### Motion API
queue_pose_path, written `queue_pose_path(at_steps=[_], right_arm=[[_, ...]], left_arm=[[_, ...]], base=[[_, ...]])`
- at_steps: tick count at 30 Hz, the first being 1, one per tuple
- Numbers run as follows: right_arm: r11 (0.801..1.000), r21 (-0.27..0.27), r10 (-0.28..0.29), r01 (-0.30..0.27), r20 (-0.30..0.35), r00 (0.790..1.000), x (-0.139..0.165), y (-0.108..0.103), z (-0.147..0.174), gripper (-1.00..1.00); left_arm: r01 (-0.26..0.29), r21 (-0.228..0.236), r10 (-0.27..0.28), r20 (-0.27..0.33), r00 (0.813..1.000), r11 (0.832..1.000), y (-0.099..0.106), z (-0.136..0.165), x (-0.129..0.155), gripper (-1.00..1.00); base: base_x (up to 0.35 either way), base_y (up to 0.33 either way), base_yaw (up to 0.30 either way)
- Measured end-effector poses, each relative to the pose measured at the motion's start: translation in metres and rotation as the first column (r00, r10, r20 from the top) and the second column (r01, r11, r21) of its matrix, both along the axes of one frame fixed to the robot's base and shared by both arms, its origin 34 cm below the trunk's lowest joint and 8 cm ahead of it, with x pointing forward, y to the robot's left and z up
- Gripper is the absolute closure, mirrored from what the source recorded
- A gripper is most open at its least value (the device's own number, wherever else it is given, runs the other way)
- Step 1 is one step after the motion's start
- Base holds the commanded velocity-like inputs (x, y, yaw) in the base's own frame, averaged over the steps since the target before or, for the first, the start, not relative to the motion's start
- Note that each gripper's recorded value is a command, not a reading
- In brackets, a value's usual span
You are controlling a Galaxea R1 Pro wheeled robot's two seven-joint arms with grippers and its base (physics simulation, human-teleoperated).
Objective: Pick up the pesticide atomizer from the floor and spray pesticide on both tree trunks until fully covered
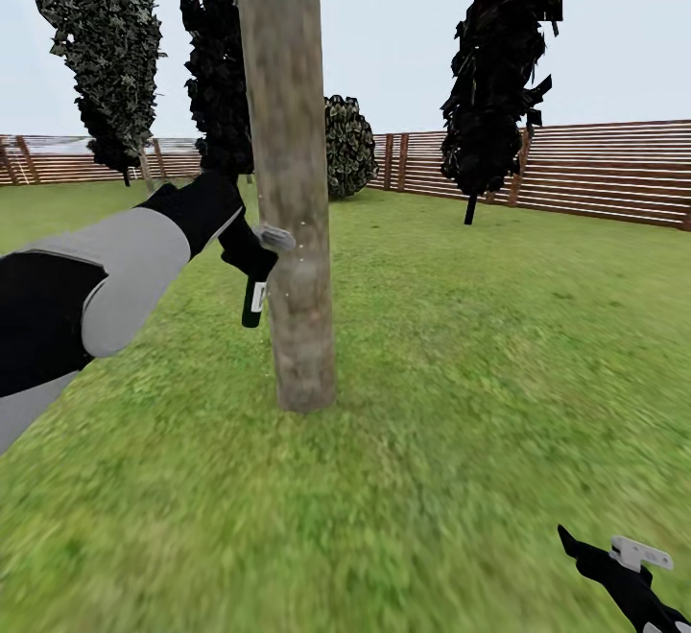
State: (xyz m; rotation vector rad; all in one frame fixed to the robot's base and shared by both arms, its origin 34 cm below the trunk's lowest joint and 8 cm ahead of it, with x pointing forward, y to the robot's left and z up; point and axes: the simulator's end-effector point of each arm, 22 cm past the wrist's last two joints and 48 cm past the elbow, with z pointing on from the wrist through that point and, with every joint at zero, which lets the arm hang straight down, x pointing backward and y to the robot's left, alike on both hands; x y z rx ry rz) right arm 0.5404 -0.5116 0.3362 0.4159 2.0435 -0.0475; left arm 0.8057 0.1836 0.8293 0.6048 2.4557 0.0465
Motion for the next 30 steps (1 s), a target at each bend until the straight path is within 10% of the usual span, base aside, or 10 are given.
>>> queue_pose_path(at_steps=[14,30], right_arm=[[1.0,0.0,0.0,0.0,0.0,1.0,0.0,0.0,0.0,-1.0],[1.0,0.0,0.0,0.0,0.0,1.0,0.0,0.0,0.0,-1.0]], left_arm=[[-0.027,0.005,0.028,-0.093,0.995,1.0,0.02,-0.062,-0.01,1.0],[-0.003,0.012,0.006,-0.288,0.957,1.0,0.03,-0.226,-0.058,1.0]], base=[[0.0,0.0,0.0],[0.0,0.0,0.0]])
